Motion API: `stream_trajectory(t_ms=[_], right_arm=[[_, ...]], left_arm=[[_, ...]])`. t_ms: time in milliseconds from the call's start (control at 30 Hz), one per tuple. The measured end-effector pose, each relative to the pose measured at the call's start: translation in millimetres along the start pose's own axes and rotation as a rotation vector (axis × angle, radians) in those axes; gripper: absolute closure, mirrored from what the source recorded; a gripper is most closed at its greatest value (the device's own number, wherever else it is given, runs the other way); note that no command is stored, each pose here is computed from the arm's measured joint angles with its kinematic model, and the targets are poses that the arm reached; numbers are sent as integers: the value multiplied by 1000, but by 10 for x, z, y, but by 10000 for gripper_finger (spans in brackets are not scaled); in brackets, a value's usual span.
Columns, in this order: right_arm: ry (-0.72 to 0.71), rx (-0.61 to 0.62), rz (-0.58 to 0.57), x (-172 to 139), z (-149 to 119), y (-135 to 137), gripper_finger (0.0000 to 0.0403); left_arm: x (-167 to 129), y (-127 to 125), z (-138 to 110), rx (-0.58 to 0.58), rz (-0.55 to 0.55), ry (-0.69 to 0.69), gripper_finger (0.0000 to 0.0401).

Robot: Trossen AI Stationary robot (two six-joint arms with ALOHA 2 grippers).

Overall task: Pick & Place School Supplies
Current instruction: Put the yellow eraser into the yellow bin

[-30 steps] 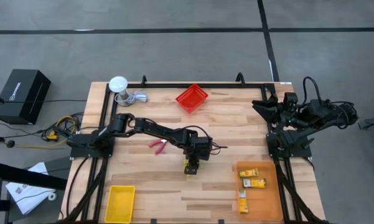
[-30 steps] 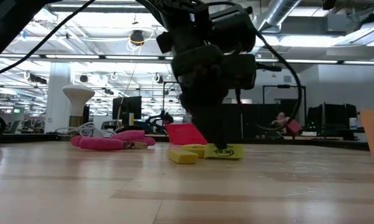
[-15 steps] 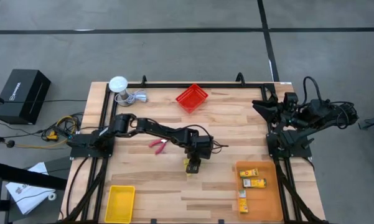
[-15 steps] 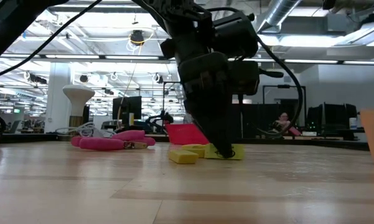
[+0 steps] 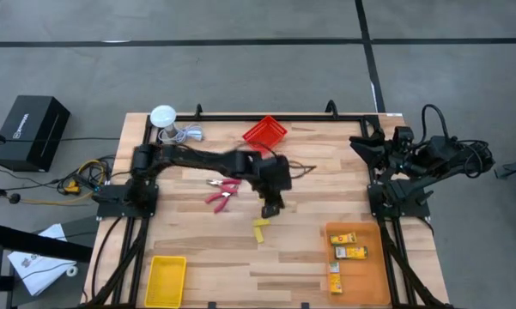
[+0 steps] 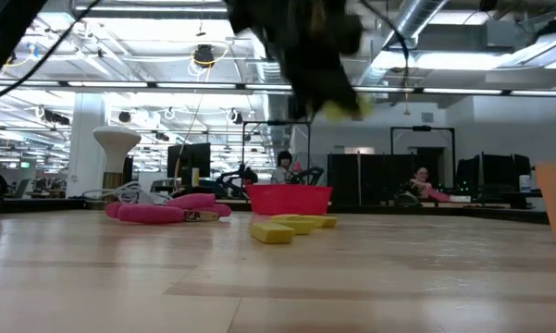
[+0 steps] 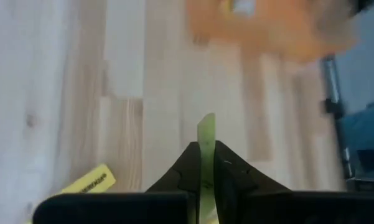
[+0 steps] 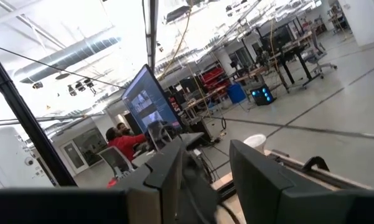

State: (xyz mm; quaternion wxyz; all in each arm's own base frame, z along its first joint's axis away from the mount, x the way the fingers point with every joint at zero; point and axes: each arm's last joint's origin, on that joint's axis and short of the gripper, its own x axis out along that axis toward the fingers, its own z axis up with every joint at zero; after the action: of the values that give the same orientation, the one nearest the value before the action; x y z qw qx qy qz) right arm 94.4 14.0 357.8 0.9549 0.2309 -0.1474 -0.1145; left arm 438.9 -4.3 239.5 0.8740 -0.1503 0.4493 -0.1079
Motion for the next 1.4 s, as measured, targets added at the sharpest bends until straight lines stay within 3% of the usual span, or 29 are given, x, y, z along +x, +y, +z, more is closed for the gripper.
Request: stream_trajectory(t_ms=[100,167,400,600,867,1167,1300,1400], right_arm=[[-7,-13,3,0,8,3,276],[-7,-14,2,0,8,3,276],[5,-15,32,0,4,12,276],[8,-14,43,-1,3,15,276],[8,-14,44,0,3,15,276],[-4,14,36,0,14,15,276],[-9,16,30,0,17,14,276],[-9,26,30,0,17,13,276]], left_arm=[[-377,-111,6,2,1,6,393],[-527,-188,-91,4,11,90,393],[-767,-655,-717,-5,-27,387,393],[-843,-1098,-1458,-176,-50,511,393],[-910,-1534,-2285,-412,-50,518,393],[-647,-1583,-2974,-500,-10,570,392],[-573,-1530,-3097,-524,-29,554,384],[-533,-1506,-3135,-542,-58,538,353]])
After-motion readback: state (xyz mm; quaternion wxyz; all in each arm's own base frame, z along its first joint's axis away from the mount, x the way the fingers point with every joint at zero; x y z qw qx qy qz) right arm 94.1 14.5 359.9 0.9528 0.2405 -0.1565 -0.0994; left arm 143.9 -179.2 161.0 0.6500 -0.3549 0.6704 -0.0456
